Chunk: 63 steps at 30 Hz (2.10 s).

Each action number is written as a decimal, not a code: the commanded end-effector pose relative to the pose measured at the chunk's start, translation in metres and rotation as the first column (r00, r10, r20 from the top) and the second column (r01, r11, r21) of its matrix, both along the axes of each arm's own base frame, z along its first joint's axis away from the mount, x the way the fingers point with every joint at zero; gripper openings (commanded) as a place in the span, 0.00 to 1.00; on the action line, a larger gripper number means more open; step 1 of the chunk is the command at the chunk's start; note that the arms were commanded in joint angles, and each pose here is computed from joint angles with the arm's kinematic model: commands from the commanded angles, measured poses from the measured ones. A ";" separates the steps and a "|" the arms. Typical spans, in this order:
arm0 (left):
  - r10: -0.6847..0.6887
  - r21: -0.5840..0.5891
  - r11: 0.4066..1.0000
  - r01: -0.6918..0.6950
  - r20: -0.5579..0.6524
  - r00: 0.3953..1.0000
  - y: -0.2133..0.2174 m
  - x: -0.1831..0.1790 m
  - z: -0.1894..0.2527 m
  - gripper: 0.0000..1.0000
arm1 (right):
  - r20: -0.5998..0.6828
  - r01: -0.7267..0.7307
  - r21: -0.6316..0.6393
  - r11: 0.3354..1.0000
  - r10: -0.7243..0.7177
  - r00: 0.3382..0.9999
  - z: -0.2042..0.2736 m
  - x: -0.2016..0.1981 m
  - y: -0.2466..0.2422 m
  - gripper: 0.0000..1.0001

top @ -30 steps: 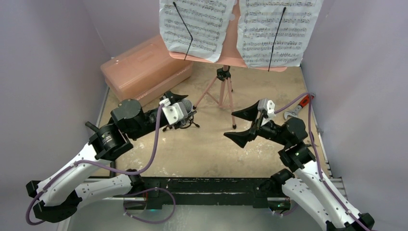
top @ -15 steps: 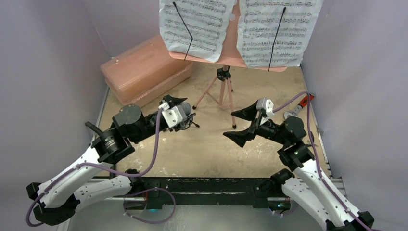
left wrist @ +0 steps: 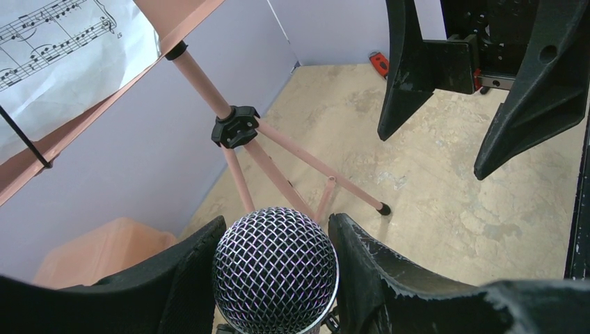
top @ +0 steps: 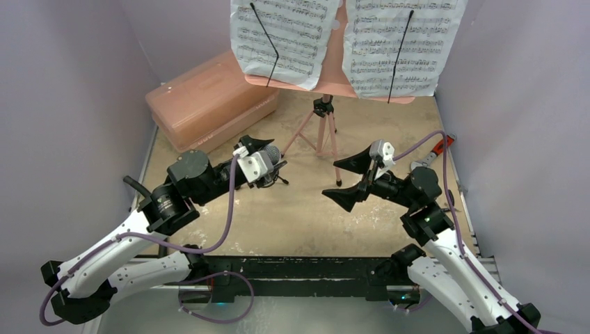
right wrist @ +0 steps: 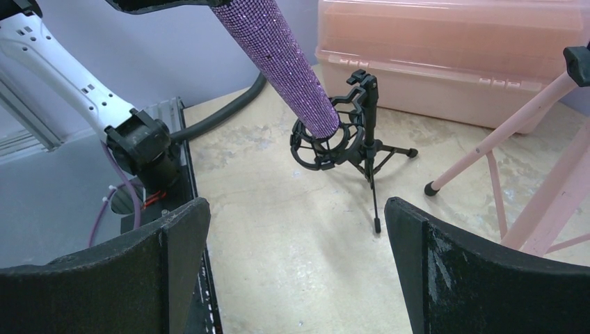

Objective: Set up the instrument practice props

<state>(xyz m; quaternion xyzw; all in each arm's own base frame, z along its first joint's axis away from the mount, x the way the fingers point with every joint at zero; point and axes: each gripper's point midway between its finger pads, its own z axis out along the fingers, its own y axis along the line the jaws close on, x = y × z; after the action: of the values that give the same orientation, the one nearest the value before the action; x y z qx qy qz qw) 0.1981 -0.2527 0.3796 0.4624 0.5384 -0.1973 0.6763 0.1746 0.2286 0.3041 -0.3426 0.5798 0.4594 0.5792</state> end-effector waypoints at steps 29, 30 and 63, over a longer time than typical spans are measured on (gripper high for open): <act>-0.004 -0.057 0.998 0.009 0.083 0.997 0.003 -0.003 0.007 0.00 | 0.049 0.009 0.033 0.999 -0.011 0.999 0.025 0.004 0.001 0.98; -0.003 -0.057 0.998 0.007 0.082 0.997 0.003 -0.003 0.007 0.00 | 0.050 0.009 0.032 0.999 -0.010 0.999 0.026 0.004 0.001 0.98; 0.025 -0.068 0.998 -0.017 0.124 0.992 0.012 -0.003 -0.031 0.00 | 0.061 0.003 0.031 1.000 -0.005 0.998 0.026 0.003 0.001 0.98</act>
<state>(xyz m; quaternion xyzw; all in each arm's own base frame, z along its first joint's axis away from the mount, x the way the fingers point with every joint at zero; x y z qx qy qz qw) 0.1923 -0.2399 0.3329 0.4715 0.5044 -0.1724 0.7025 0.1799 0.2315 0.3037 -0.3423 0.5837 0.4599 0.5749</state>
